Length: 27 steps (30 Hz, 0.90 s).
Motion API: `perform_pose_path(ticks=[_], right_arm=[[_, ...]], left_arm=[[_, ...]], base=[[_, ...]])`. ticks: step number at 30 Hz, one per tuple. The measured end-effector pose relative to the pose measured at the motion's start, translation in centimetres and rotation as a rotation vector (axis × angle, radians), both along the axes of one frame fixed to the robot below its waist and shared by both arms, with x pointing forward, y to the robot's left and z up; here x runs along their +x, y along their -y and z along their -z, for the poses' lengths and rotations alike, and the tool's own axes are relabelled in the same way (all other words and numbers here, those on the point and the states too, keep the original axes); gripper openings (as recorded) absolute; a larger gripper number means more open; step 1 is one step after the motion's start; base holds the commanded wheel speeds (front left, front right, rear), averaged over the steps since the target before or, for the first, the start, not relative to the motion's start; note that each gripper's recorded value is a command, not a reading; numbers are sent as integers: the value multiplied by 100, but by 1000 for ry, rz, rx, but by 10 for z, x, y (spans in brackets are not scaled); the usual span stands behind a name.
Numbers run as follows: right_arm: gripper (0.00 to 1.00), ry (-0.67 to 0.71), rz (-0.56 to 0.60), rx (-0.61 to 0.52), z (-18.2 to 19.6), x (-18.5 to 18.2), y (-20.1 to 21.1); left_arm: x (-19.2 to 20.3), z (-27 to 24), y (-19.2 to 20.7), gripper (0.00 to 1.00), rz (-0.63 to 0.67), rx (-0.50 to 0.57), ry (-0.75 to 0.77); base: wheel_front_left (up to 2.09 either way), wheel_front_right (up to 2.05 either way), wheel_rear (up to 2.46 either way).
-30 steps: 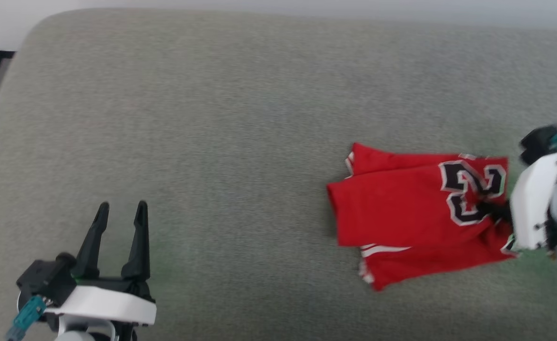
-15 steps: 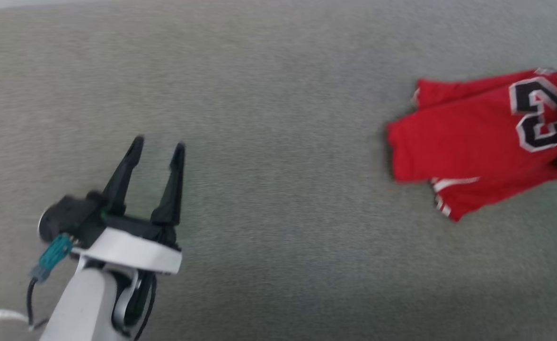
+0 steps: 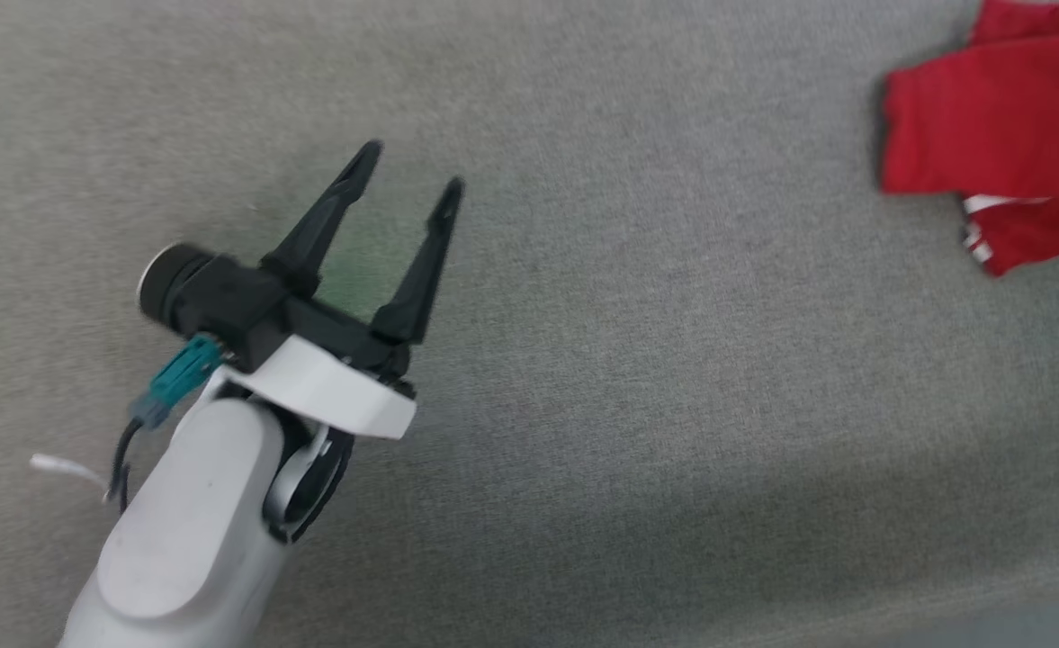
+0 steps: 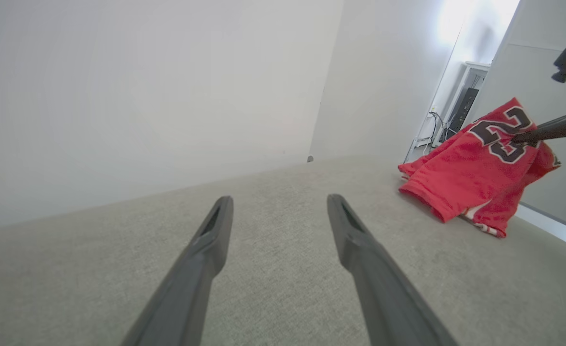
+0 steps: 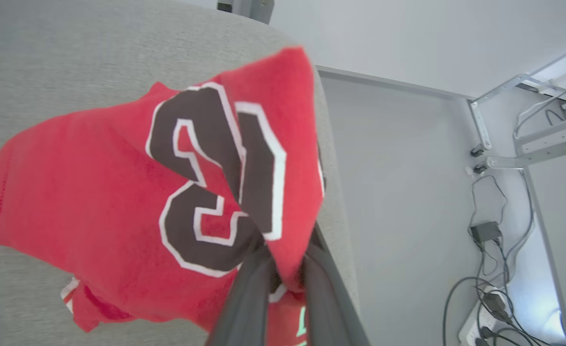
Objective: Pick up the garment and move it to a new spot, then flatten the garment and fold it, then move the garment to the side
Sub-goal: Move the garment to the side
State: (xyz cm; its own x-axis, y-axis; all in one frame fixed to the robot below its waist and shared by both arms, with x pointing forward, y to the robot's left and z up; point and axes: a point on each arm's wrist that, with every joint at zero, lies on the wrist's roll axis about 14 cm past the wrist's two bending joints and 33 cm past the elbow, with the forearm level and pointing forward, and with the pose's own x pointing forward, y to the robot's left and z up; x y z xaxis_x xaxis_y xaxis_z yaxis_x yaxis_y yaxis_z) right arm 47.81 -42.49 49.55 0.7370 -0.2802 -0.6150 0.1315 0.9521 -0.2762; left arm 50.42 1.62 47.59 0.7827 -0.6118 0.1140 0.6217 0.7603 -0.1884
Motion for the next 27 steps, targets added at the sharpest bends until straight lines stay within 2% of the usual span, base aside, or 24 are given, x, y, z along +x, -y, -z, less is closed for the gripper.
perform_pose_path(ticks=[4,10,17,20,21,22,27], right_arm=[[0,5,55,-91,-1,0,30],[0,10,87,-196,11,12,54],[0,20,102,-198,46,33,49],[41,28,106,-190,52,41,45],[47,21,108,-175,57,43,41],[100,19,108,-168,60,43,39],[100,108,117,-178,36,50,45]], left_arm=[[6,9,23,100,66,-11,-8],[13,22,40,100,120,-17,-20],[19,32,35,100,113,-8,-34],[22,35,27,100,93,1,-38],[23,34,24,100,84,1,-36],[27,31,17,100,64,1,-26],[30,24,3,100,20,2,-12]], base=[[0,0,0],[0,0,0],[0,0,0],[0,0,0],[0,0,0],[0,0,0],[0,0,0]])
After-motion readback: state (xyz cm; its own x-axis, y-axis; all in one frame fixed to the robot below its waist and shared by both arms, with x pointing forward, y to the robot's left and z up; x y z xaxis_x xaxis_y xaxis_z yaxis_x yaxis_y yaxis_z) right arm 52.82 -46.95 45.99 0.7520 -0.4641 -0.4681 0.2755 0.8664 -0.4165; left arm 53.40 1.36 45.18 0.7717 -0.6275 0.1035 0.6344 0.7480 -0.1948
